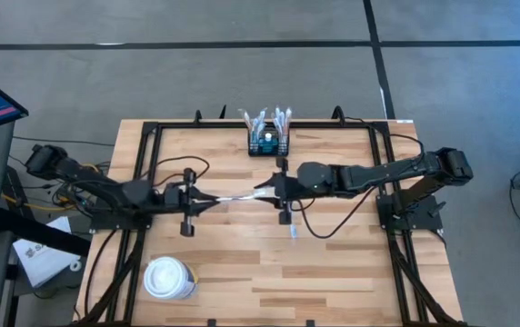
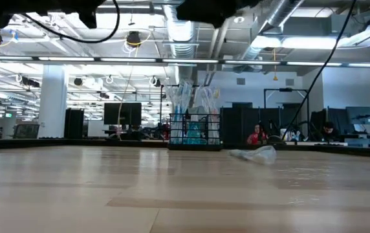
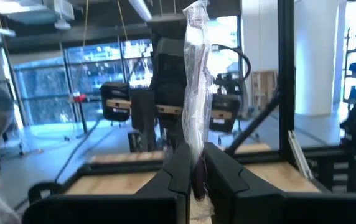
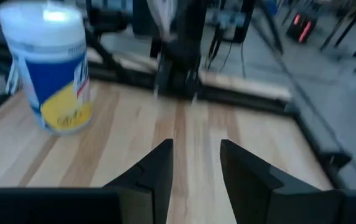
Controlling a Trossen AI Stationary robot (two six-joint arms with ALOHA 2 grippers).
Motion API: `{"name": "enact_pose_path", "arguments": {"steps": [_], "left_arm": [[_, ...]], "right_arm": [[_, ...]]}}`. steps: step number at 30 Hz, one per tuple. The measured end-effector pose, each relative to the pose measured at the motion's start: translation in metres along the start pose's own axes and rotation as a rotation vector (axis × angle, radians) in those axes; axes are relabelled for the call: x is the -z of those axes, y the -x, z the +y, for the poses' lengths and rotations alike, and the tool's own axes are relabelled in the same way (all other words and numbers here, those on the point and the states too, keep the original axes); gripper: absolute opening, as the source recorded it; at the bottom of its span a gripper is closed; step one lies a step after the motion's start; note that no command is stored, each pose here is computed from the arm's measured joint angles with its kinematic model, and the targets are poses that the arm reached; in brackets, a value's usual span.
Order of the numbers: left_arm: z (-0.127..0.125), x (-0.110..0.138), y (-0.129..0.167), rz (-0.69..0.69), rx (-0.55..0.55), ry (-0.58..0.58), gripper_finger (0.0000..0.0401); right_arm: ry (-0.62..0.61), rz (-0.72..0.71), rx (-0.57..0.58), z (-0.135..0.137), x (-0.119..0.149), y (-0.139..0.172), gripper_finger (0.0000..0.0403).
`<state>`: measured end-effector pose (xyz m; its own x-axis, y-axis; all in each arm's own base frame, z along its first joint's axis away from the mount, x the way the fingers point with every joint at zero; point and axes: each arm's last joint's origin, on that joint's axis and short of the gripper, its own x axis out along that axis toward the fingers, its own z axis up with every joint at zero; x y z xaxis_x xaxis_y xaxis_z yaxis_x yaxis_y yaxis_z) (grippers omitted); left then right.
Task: Pick & Place toothbrushing station
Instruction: Put the purple toothbrush into the mesh organizer
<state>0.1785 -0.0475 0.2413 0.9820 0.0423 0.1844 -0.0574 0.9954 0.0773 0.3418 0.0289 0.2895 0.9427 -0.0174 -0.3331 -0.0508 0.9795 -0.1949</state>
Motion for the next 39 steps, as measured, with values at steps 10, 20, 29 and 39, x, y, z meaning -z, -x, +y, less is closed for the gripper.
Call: {"name": "enact_pose_path", "arguments": {"steps": [10,20,29,39], "left_arm": [[0.003,-0.010,0.003,-0.068,-0.029,-0.032,0.0014],[0.004,-0.013,0.004,-0.096,-0.037,-0.069,0.0014],[0.004,-0.014,0.004,-0.109,-0.041,-0.068,0.0014],[0.008,-0.009,-0.002,-0.094,-0.069,-0.080,0.0014]], "right_arm": [[0.073,-0.255,0.039,0.001,-0.025,0.004,0.0123],[0.088,-0.408,0.058,0.003,-0.040,0.009,0.0123],[0.102,-0.513,-0.027,0.005,-0.047,0.013,0.0123],[0.098,-0.557,-0.017,0.004,-0.051,0.015,0.0123]]}}
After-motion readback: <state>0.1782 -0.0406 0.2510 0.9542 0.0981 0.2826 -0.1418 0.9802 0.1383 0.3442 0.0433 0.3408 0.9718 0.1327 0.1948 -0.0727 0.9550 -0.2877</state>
